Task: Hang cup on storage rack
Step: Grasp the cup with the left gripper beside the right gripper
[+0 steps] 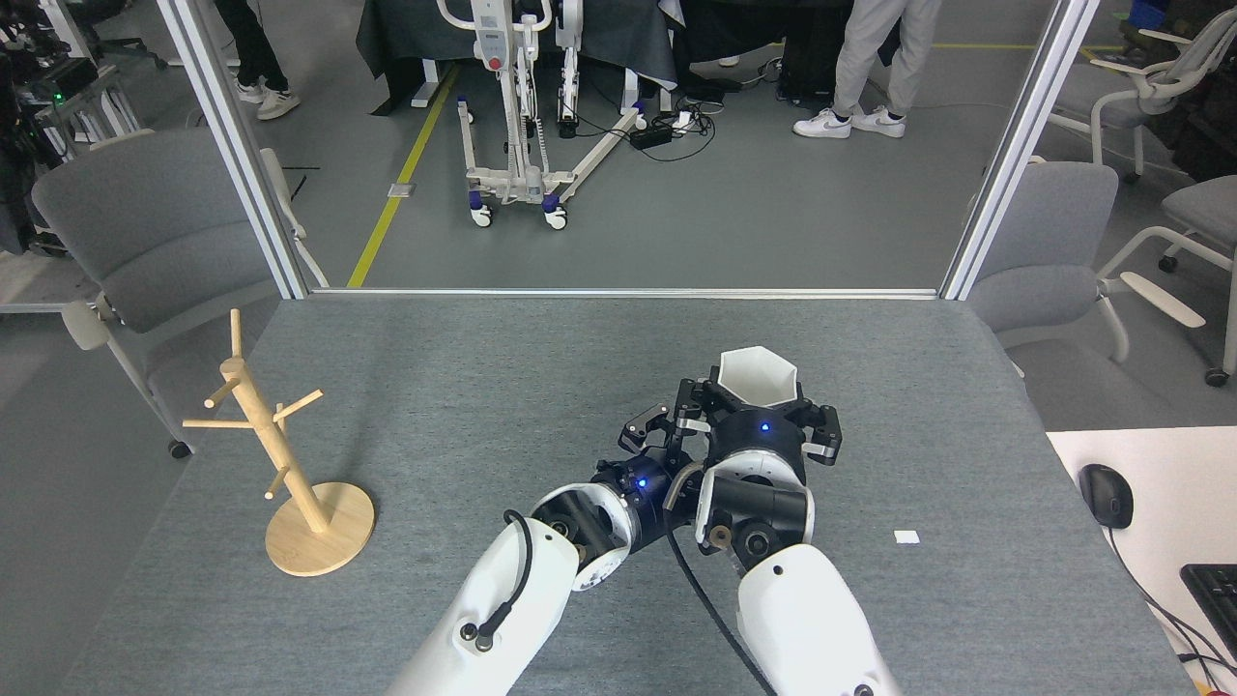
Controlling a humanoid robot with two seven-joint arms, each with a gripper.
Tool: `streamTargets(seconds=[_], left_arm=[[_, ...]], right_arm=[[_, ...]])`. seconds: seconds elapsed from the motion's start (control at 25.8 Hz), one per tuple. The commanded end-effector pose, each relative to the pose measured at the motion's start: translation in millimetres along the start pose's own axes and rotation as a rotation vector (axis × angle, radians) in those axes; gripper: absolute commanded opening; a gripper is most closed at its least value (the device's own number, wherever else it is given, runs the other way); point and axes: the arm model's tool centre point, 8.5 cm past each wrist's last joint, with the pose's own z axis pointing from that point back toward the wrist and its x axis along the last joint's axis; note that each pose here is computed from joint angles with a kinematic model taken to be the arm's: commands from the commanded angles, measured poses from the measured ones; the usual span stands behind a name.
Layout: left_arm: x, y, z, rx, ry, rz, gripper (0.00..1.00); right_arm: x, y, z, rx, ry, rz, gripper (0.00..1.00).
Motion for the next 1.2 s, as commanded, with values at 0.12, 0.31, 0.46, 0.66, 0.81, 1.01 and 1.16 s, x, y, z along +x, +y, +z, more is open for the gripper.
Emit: streamTargets(seconds=[0.12, 0.31, 0.46, 0.66, 0.81, 1.01, 1.16], left_arm=[[-3, 6, -2, -0.029, -0.002, -0.01, 0.99], [-12, 18, -5, -0.021, 0.007, -0.012, 0.99], [-15, 21, -6, -0.03, 0.009, -0.004, 0.99], [-16, 16, -6, -0.048, 0.027, 0.005, 0.81], [-15, 14, -6, -0.077, 0.023, 0.003, 0.49], [-16, 12, -5, -0.091, 0.019, 0.004, 0.0], [-16, 12, -5, -0.088, 0.018, 0.006, 0.0]], right_arm=[[8, 1.0, 3, 0.01, -0.015, -0.008, 0.11], [9, 1.8, 3, 0.012, -0.018, -0.008, 0.1], [9, 1.8, 3, 0.012, -0.018, -0.008, 0.1], [9, 2.5, 3, 0.014, -0.017, -0.008, 0.1], [9, 3.4, 4, 0.015, -0.018, -0.007, 0.09], [10, 3.5, 4, 0.014, -0.021, -0.006, 0.09], [12, 5.6, 5, 0.016, -0.025, -0.001, 0.09]])
